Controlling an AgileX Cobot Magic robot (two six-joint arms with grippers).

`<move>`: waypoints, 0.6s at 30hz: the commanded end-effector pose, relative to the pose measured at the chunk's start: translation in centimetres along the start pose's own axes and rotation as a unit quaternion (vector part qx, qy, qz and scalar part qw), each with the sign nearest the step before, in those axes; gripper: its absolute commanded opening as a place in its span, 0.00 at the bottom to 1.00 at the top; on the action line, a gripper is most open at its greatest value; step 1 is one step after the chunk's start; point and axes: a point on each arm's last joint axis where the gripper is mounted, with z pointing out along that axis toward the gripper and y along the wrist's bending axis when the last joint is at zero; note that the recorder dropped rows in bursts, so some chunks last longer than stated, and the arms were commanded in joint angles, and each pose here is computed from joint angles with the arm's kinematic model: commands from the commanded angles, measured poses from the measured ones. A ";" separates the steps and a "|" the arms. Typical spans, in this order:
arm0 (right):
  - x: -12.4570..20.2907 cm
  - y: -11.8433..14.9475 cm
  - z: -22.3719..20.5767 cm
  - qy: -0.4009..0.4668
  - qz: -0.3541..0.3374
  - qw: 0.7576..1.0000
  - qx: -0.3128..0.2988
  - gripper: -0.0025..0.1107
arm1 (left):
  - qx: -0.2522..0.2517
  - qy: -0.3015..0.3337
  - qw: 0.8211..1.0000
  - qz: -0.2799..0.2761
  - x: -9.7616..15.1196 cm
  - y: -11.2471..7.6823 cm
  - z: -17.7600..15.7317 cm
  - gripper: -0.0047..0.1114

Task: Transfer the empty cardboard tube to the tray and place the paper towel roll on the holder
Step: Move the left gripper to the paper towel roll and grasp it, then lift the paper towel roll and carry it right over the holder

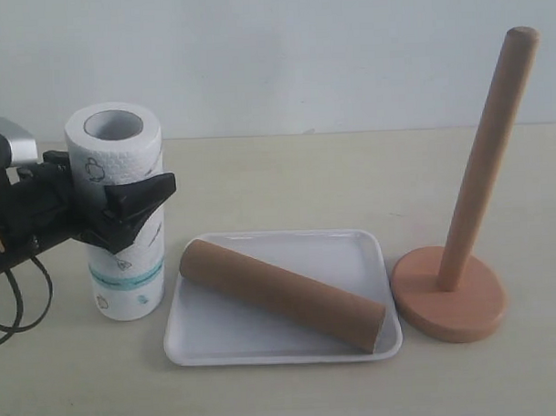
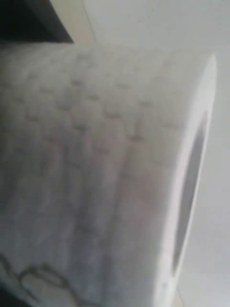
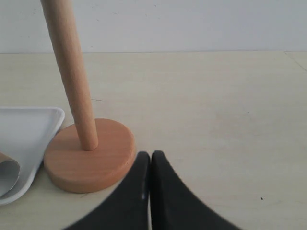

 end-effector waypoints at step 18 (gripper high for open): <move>-0.1 0.0 0.0 -0.004 0.001 1.000 0.003 0.02 | 0.100 -0.129 0.985 0.053 -17.3 -7.2 -8.3 0.08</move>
